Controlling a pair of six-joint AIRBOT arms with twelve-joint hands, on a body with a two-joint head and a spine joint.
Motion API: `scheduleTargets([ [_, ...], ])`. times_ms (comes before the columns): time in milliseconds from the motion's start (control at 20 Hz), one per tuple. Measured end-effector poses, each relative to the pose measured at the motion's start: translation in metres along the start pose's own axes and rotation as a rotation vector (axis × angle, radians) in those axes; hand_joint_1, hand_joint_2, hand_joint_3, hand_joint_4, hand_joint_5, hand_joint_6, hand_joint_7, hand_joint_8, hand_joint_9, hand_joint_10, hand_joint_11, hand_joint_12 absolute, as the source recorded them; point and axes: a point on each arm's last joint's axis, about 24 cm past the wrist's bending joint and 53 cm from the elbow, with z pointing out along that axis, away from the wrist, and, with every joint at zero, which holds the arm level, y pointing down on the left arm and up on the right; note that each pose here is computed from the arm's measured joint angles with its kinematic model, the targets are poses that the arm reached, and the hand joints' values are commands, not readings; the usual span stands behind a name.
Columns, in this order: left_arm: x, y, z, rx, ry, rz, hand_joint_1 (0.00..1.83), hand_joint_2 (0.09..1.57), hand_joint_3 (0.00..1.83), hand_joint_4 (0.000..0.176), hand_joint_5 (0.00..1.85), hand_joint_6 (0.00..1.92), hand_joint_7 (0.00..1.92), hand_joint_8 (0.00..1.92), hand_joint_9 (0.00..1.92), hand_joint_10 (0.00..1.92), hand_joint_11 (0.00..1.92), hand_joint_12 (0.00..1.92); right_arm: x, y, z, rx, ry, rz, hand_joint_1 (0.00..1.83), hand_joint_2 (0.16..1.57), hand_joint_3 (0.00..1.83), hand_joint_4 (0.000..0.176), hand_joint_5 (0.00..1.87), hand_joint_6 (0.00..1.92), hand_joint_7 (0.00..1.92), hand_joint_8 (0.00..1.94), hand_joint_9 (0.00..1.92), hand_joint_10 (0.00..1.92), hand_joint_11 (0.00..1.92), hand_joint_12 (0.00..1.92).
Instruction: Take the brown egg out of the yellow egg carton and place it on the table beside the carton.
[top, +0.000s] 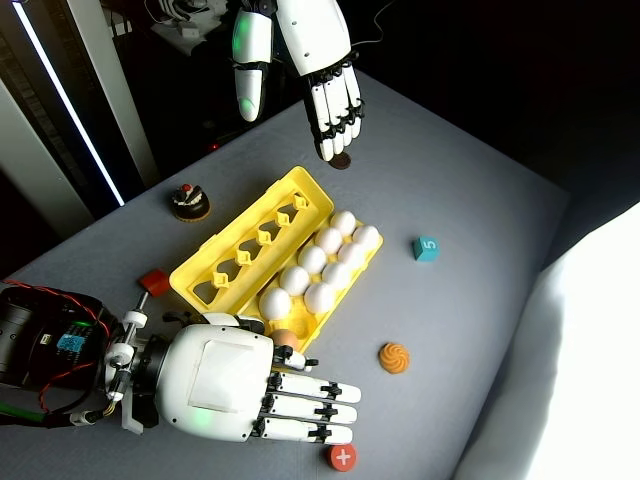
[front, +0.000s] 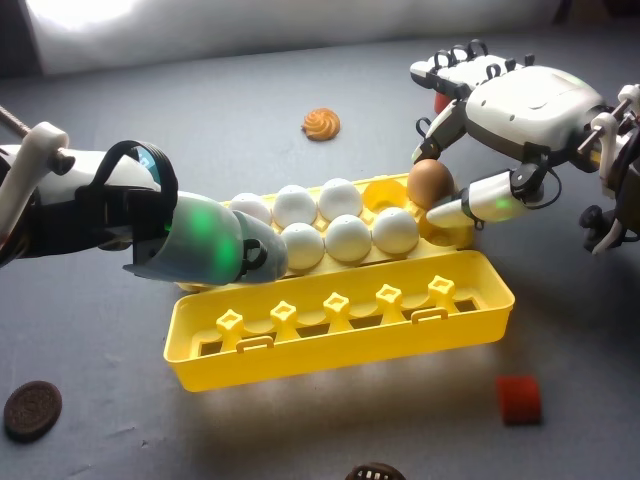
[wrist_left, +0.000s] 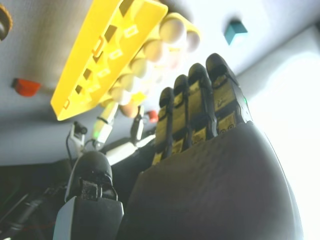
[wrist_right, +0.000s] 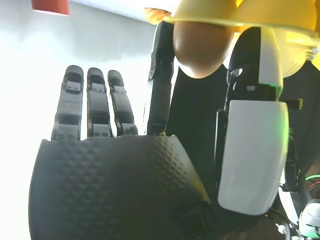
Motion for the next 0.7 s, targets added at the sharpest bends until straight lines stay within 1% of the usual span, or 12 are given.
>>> scheduleTargets([
  [50,0.000,0.000,0.000,0.000,0.000,0.000,0.00,1.20,0.00,0.000,0.20,0.00,0.23,0.00,0.20,0.01,0.00,0.44,0.000,0.000,0.000,0.000,0.000,0.000,1.04,1.09,0.00,0.176,1.04,0.89,0.00,0.00,0.00,0.00,0.00,0.00],
  [100,0.000,0.000,0.000,0.000,0.000,0.000,0.00,1.20,0.00,0.000,0.20,0.00,0.23,0.00,0.21,0.01,0.00,0.44,0.000,0.000,0.000,0.000,0.001,-0.001,1.04,1.09,0.00,0.165,1.04,0.90,0.01,0.00,0.00,0.00,0.00,0.00],
  [150,0.000,0.000,0.000,0.000,0.000,0.000,0.00,1.20,0.00,0.000,0.18,0.00,0.21,0.00,0.19,0.00,0.00,0.40,0.000,0.000,0.000,0.000,0.000,-0.001,1.03,1.09,0.00,0.174,1.02,0.94,0.05,0.01,0.00,0.00,0.00,0.00],
  [250,0.000,0.000,0.000,0.000,0.000,0.000,0.00,1.19,0.00,0.000,0.16,0.00,0.20,0.00,0.17,0.00,0.00,0.32,0.000,0.000,0.000,0.000,0.000,-0.001,1.03,1.10,0.00,0.176,1.01,0.95,0.08,0.02,0.00,0.00,0.00,0.00],
  [300,0.000,0.000,0.000,0.000,0.000,0.000,0.00,1.19,0.00,0.000,0.16,0.00,0.19,0.00,0.16,0.00,0.00,0.31,0.000,0.000,0.000,0.000,0.000,-0.001,1.02,1.10,0.00,0.176,1.00,0.97,0.09,0.01,0.00,0.00,0.00,0.00],
  [350,0.000,0.000,0.000,0.000,0.000,0.000,0.00,1.19,0.00,0.000,0.17,0.00,0.20,0.00,0.17,0.00,0.00,0.33,0.000,0.001,0.001,0.000,0.001,0.000,1.03,1.09,0.00,0.176,1.02,0.94,0.10,0.01,0.00,0.00,0.00,0.00],
  [450,0.000,0.000,0.000,0.000,0.000,0.000,0.00,1.20,0.00,0.000,0.18,0.01,0.21,0.01,0.18,0.01,0.00,0.34,-0.002,0.003,0.002,-0.002,-0.001,-0.001,1.03,1.10,0.00,0.176,1.01,0.96,0.09,0.00,0.00,0.00,0.00,0.00],
  [550,0.000,0.000,0.000,0.000,0.000,0.000,0.00,1.20,0.00,0.000,0.19,0.00,0.21,0.00,0.18,0.00,0.00,0.35,-0.008,0.009,0.005,-0.014,-0.015,0.002,1.02,1.10,0.00,0.176,0.99,0.98,0.09,0.00,0.00,0.00,0.00,0.00],
  [600,0.000,0.000,0.000,0.000,0.000,0.000,0.00,1.20,0.00,0.000,0.18,0.00,0.20,0.00,0.17,0.00,0.00,0.34,-0.012,0.012,0.007,-0.020,-0.021,0.004,1.03,1.10,0.00,0.176,1.01,0.96,0.09,0.00,0.00,0.00,0.00,0.00],
  [650,0.000,0.000,0.000,0.000,0.000,0.000,0.00,1.19,0.00,0.000,0.19,0.00,0.21,0.00,0.18,0.00,0.00,0.37,-0.015,0.016,0.008,-0.028,-0.028,0.005,1.03,1.09,0.00,0.176,1.02,0.93,0.10,0.00,0.00,0.00,0.00,0.00],
  [700,0.000,0.000,0.000,0.000,0.000,0.000,0.00,1.19,0.00,0.000,0.18,0.00,0.20,0.00,0.17,0.00,0.00,0.35,-0.019,0.020,0.009,-0.034,-0.036,0.008,1.04,1.09,0.00,0.175,1.03,0.92,0.09,0.00,0.00,0.00,0.00,0.00],
])
